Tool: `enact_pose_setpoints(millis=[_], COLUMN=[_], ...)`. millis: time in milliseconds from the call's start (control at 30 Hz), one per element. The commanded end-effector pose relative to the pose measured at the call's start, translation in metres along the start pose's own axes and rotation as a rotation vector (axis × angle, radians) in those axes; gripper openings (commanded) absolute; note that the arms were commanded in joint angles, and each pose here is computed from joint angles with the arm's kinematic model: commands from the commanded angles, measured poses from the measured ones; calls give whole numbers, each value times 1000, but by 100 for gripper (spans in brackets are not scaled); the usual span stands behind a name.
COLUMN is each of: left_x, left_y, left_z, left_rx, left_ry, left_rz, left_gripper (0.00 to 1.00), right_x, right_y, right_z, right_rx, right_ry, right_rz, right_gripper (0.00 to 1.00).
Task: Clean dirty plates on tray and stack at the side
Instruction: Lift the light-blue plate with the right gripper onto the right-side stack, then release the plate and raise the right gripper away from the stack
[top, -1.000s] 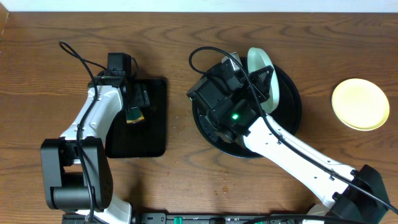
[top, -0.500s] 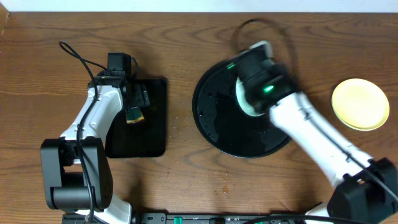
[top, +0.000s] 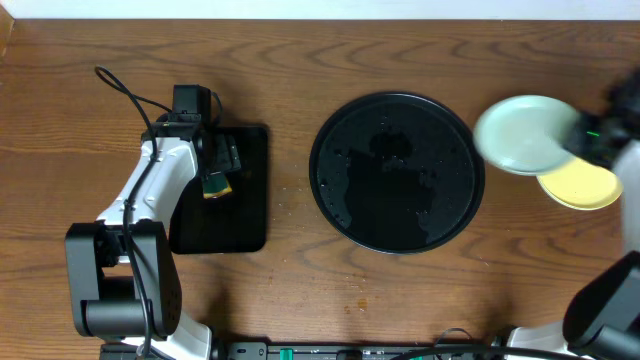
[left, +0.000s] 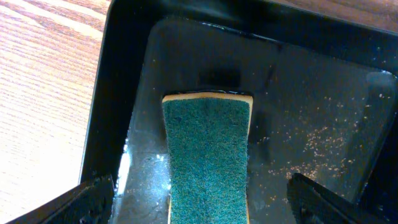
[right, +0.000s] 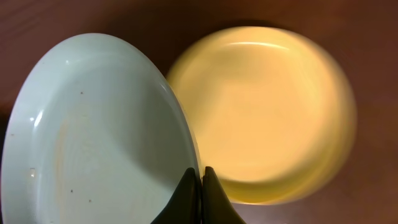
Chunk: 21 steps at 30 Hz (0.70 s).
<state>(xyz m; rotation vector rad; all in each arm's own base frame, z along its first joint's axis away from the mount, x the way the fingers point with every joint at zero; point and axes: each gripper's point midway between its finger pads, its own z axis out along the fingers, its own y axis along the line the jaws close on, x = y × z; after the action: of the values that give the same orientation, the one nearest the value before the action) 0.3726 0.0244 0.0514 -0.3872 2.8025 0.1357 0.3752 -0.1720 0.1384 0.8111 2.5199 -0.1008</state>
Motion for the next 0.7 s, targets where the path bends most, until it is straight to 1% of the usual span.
enact_pose_setpoints(millis=[0,100,200,367,400,433,500,533,600,667], left_x=[-1,-1,-1,-1,-1,-1,-1,-1,-1,-1], left_y=[3,3,3,3,3,3,3,3,3,3], left_z=[0,0,0,0,0,0,0,0,0,0], left_rx=[-10,-10,-10,-10,-10,-10,-10,-10,-10,-10], left_ry=[-2,-2,-2,-2,-2,-2,-2,-2,-2,-2], left_rz=[-5,-5,-5,-5,-5,-5,-5,-5,-5,-5], left_gripper=[89,89,89,89,89,89,89,89,89,89], right_x=[-7,-9,-9,-4,-2,-1,3,4,6,8], right_y=[-57,-94,-115,-117,-116,-116,-116,-115,-111,-100], right_z=[0,0,3,17,20,24,30,32,35,35], right_rx=[15,26,26,15,15,15,15,10,-12,-66], right_ry=[-4,-16,-17,15,25,33,51,59,72,88], right_rz=[259,358,413,425,423,423,422,413,385,350], right_gripper=[1,1,1,1,3,12,33,40,46,48])
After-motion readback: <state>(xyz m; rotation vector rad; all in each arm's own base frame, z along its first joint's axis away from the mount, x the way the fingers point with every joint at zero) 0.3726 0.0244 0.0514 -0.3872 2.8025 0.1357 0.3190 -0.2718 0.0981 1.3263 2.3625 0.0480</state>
